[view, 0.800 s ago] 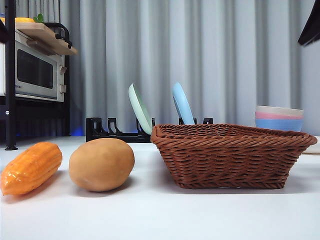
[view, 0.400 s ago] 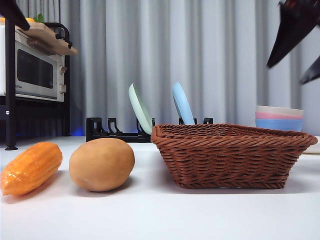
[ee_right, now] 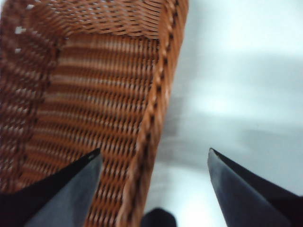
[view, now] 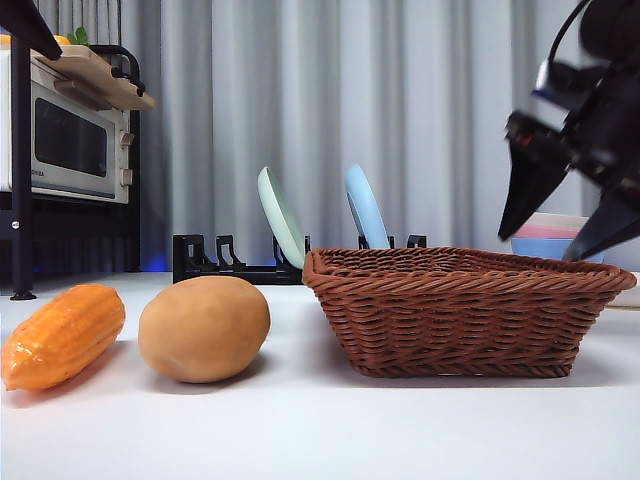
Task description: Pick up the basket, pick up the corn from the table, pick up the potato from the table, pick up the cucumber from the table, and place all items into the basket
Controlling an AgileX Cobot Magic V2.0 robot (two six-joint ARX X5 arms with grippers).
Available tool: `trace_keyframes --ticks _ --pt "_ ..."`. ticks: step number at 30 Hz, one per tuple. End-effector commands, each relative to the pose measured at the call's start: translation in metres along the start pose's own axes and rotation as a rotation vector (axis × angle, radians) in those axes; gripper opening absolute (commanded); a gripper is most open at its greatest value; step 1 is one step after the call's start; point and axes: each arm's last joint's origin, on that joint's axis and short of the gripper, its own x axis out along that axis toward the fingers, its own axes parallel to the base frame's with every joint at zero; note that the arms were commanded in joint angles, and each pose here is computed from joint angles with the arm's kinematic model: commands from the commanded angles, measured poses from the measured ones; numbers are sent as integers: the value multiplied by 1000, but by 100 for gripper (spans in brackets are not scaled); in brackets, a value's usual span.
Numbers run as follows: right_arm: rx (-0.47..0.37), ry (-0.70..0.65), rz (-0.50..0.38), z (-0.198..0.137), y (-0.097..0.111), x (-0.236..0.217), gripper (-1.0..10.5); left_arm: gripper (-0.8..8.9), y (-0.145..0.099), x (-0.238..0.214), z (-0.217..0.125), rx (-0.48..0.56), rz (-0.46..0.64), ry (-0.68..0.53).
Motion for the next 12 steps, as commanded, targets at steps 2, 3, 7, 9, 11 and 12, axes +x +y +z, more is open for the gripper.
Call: trace_keyframes --ticks 2,3,7,9,11,12 --pt "25 47 74 3 -6 23 262 409 0 0 2 14 0 -9" --pt "30 54 73 3 -7 27 209 409 0 0 2 14 1 -8" --pt "45 63 68 3 -9 32 48 409 0 1 1 11 1 -3" --pt "53 61 68 3 -9 32 -13 409 1 2 1 7 1 3" --pt "69 54 68 4 -9 30 -12 409 2 4 1 -19 1 12" --pt "77 50 67 4 -9 28 -12 409 3 5 2 -29 1 17"
